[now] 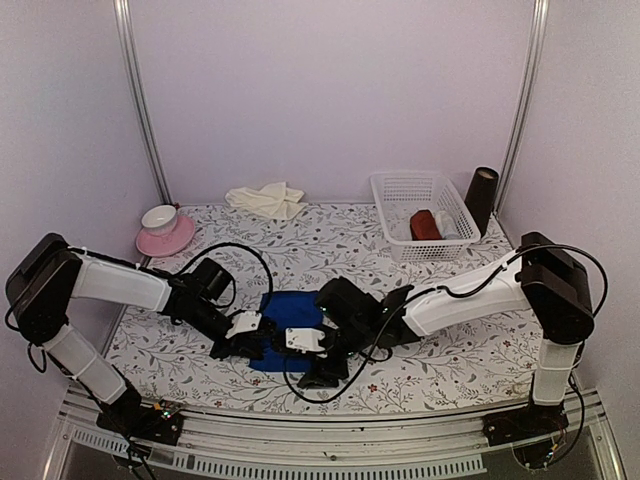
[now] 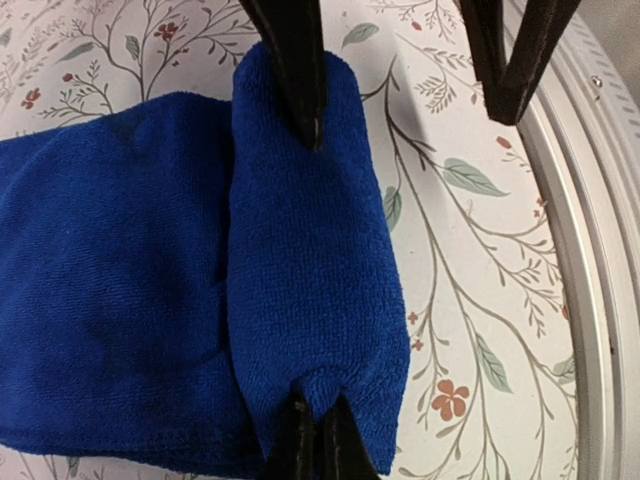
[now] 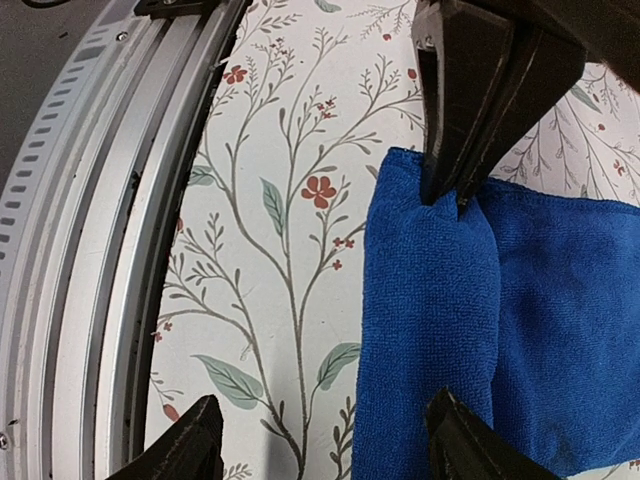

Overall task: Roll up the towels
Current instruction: Roll the towel at the center of the board.

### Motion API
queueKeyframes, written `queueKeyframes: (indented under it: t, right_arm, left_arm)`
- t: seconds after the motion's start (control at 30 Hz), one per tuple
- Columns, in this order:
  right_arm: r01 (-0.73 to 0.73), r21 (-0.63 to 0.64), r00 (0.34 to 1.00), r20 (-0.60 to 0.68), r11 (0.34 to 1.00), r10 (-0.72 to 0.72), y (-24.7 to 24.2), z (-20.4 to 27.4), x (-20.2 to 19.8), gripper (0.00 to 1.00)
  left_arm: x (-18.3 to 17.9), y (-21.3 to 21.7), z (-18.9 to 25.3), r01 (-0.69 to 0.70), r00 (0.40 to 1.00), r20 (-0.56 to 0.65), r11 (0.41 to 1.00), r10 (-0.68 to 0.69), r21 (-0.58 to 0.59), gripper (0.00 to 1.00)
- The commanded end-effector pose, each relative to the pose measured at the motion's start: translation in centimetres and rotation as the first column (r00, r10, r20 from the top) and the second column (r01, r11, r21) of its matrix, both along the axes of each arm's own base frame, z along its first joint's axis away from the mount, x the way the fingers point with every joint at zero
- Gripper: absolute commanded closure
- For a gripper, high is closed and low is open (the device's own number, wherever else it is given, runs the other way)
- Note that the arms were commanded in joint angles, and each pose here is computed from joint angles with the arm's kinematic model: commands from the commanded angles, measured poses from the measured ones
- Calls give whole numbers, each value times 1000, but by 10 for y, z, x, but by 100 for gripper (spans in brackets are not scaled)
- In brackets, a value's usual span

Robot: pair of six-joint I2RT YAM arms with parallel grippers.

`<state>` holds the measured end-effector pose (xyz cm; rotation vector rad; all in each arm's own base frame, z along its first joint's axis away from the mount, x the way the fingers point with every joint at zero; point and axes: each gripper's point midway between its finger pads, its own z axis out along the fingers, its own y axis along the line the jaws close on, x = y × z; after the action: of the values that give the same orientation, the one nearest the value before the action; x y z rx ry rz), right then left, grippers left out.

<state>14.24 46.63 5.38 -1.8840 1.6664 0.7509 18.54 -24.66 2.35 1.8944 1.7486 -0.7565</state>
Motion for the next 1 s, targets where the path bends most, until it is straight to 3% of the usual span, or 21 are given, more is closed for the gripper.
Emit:
queueKeyframes:
  t: [0.0,0.1,0.2,0.37,0.57,0.73,0.87,0.97]
  right_arm:
    - [50,-11,998,48,999,-49,6,-7,15,30]
    - [66,-41,996,55,997,-63,3,-18,17,30]
    - [90,-78,994,69,993,-84,-1,-29,23,31]
    - [138,-128,987,96,982,-126,-8,-44,30,35]
    - [159,-165,984,102,973,-144,-7,-52,36,53]
    - [173,-193,983,90,966,-158,-12,-58,34,64]
    - [175,-199,984,71,964,-164,-15,-60,31,71]
    - [171,-202,985,37,964,-167,-17,-61,25,74]
  left_arm:
    - [9,9,-10,-43,999,-1,998,43,52,100]
    - [13,11,-7,-62,998,-1,997,62,44,98]
    - [15,12,-4,-76,997,-5,997,76,31,87]
    - [17,14,-2,-91,996,-12,996,92,23,79]
    - [24,18,10,-110,994,0,994,110,-11,61]
    - [37,18,38,-122,988,86,990,128,-73,39]
    - [37,19,60,-101,977,173,984,126,-148,28]
    - [30,21,68,-57,961,256,981,104,-186,25]
